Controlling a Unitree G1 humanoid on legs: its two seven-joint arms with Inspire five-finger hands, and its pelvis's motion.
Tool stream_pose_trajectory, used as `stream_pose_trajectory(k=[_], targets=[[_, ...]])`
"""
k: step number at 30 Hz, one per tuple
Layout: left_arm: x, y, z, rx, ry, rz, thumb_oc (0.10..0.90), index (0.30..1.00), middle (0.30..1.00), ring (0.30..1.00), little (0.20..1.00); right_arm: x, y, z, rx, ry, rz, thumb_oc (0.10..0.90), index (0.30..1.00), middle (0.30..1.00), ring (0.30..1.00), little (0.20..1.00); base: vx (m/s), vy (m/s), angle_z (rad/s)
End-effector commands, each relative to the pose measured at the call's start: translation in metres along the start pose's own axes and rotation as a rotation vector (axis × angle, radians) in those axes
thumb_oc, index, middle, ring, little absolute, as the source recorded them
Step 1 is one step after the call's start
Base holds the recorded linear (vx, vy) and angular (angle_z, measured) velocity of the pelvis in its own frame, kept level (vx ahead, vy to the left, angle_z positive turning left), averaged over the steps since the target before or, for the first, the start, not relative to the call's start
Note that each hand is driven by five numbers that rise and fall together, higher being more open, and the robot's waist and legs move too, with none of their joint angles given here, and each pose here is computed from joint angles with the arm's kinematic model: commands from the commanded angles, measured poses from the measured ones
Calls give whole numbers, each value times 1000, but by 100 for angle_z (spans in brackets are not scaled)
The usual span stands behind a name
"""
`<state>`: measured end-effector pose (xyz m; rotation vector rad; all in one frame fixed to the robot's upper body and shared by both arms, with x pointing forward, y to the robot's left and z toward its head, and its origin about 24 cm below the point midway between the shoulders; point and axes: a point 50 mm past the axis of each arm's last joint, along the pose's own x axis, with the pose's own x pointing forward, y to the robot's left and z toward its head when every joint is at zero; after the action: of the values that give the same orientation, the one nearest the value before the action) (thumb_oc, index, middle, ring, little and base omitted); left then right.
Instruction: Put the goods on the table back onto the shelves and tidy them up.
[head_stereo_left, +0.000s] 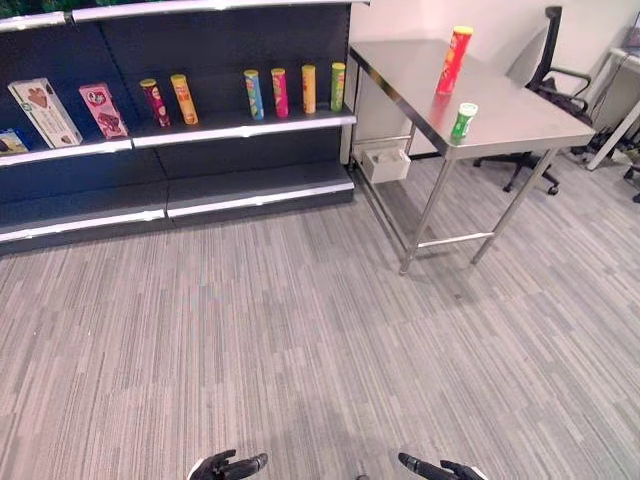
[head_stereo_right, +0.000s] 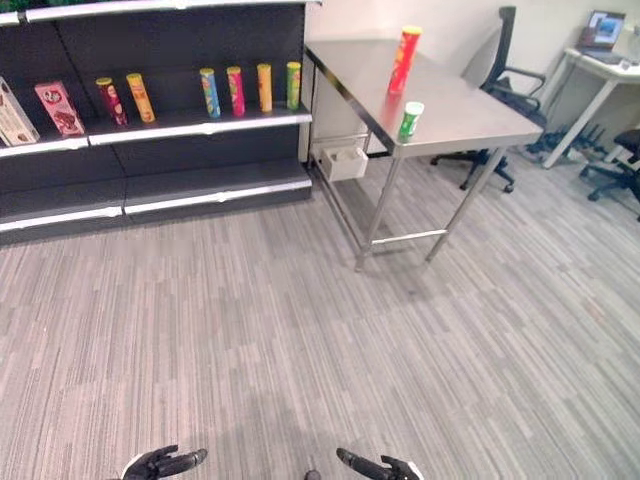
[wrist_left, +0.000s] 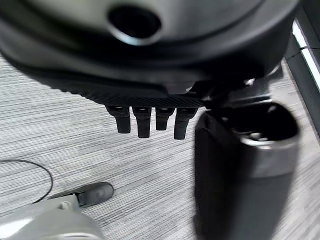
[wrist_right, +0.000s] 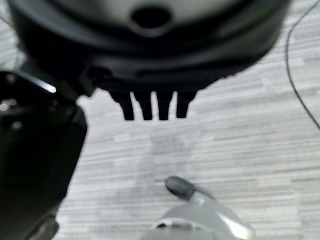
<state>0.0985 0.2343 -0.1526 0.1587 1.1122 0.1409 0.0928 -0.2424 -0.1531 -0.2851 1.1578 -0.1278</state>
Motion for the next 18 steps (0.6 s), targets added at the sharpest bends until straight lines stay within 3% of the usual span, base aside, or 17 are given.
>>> stream_pose_trajectory(k=[1, 18], targets=[[3, 8, 26, -24, -108, 22, 800, 900, 900, 900, 900, 3, -25, 26, -17, -93, -74, 800, 900, 900, 900, 900, 0, 0, 0], [2, 13, 29, -27, -121, 32, 800, 900, 900, 900, 900, 1, -34, 25, -8, -98, -98, 800, 900, 900, 900, 900, 15, -20, -2]])
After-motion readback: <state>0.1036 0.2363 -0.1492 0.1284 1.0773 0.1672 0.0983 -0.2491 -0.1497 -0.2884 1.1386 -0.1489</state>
